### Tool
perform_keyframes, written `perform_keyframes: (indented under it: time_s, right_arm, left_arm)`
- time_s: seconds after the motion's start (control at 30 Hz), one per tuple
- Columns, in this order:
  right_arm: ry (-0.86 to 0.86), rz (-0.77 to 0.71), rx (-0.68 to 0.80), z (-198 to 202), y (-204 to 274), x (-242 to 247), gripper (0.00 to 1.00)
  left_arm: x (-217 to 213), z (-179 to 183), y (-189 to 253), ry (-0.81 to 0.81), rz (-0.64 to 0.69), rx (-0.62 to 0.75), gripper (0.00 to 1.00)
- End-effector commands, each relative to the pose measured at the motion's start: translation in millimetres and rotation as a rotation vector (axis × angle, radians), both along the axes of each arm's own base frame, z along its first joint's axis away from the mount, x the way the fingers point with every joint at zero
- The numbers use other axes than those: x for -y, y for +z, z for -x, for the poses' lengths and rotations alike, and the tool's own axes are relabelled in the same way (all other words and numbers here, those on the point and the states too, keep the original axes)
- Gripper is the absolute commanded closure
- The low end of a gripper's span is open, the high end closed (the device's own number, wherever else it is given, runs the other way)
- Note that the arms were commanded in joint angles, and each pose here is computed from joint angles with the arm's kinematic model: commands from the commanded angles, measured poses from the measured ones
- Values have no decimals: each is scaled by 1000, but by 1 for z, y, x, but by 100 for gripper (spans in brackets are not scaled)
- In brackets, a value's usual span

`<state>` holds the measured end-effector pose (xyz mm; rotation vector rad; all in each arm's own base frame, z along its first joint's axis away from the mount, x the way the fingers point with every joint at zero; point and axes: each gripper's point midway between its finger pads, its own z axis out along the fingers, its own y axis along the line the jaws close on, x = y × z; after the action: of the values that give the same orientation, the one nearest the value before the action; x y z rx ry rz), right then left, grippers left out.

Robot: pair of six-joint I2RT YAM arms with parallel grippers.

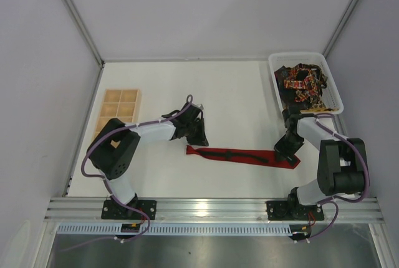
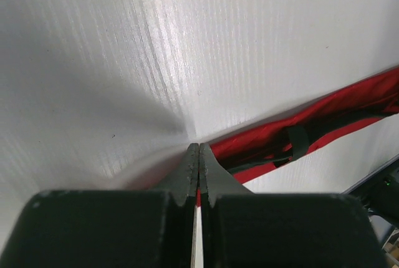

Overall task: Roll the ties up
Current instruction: Flatten the tie, then roll the tie

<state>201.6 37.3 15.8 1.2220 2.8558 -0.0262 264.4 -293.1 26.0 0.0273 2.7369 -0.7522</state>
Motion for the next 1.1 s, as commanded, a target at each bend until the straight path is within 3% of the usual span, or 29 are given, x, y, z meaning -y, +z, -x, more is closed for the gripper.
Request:
perform_keyframes:
  time_s: [0.0,0.27,0.37,0.53,0.6,0.63,0.77,0.97,1.07]
  right_arm:
    - [3,74,20,-12,-1,14,98]
    - [67,102,90,-35,10,19,84]
    - [96,94,108,-39,14,18,82]
    - [158,83,178,-49,29,14,77]
    - [197,94,189,-49,34,12,66]
    - [231,110,210,-52,41,13,54]
    - [330,157,286,-63,62,10,35]
    - [705,31,459,-77,91,-73,34]
    - [842,-168,530,-70,94,-137,37]
  left_arm:
    - [-2,-6,19,10,13,64,99]
    - [-13,-9,36,10,-23,125,97]
    - [-21,-8,46,16,-46,153,89]
    - [-35,-8,70,20,-59,200,61]
    - [-45,2,64,15,-81,178,49]
    - [-50,3,68,25,-72,183,46]
    - [-66,26,56,24,-39,133,38]
    - [-62,38,51,10,62,119,32]
    - [-66,44,39,15,109,76,30]
